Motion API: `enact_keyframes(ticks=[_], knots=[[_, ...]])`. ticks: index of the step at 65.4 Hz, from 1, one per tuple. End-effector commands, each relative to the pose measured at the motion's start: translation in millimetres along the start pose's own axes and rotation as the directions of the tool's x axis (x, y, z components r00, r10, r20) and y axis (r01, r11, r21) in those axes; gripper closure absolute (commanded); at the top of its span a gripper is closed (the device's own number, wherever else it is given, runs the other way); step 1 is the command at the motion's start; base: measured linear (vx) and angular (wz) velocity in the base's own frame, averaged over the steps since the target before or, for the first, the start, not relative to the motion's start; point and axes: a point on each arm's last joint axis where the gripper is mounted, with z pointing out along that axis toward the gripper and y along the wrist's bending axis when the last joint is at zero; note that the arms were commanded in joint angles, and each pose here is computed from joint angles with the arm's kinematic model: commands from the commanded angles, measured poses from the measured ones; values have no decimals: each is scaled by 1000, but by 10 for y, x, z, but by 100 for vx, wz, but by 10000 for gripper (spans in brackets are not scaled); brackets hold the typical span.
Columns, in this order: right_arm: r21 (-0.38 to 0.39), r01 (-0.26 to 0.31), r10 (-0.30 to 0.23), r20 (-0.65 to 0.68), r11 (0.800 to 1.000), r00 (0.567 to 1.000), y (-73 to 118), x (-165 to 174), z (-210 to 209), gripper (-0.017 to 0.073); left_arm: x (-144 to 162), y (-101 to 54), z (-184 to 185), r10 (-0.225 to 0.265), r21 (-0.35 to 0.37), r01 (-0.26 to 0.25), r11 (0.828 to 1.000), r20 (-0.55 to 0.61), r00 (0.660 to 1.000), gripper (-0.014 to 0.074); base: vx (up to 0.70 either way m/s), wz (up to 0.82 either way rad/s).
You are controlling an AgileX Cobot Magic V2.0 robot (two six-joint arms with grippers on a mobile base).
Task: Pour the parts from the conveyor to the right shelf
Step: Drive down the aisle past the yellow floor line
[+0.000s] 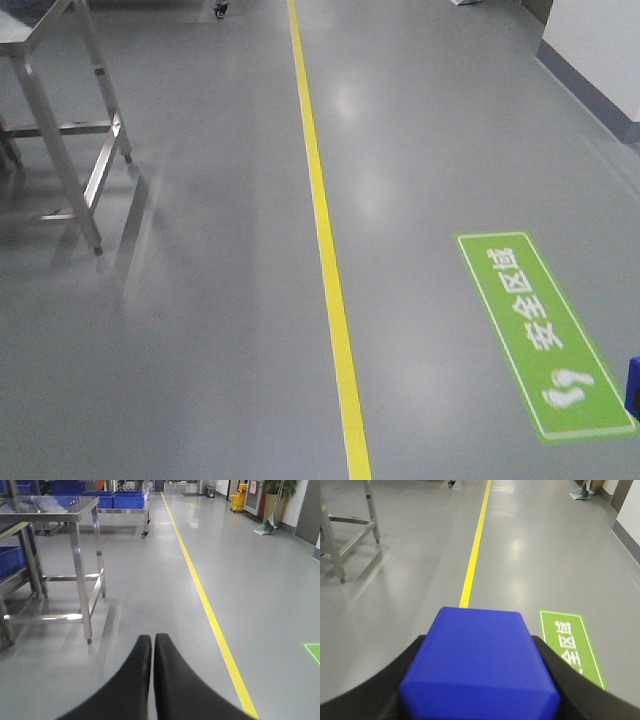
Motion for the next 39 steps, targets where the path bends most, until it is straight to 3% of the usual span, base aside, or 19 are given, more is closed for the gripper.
enact_keyframes(ticks=[1,39], knots=[[31,2,-5,83,1000,997,-35,-144,-28,561,-131,-9,-28,-16,14,15,1000,98,995,600,83,-6],[31,2,-5,83,1000,997,-35,-144,-28,561,-131,-9,-28,-16,14,15,1000,98,995,600,85,2]])
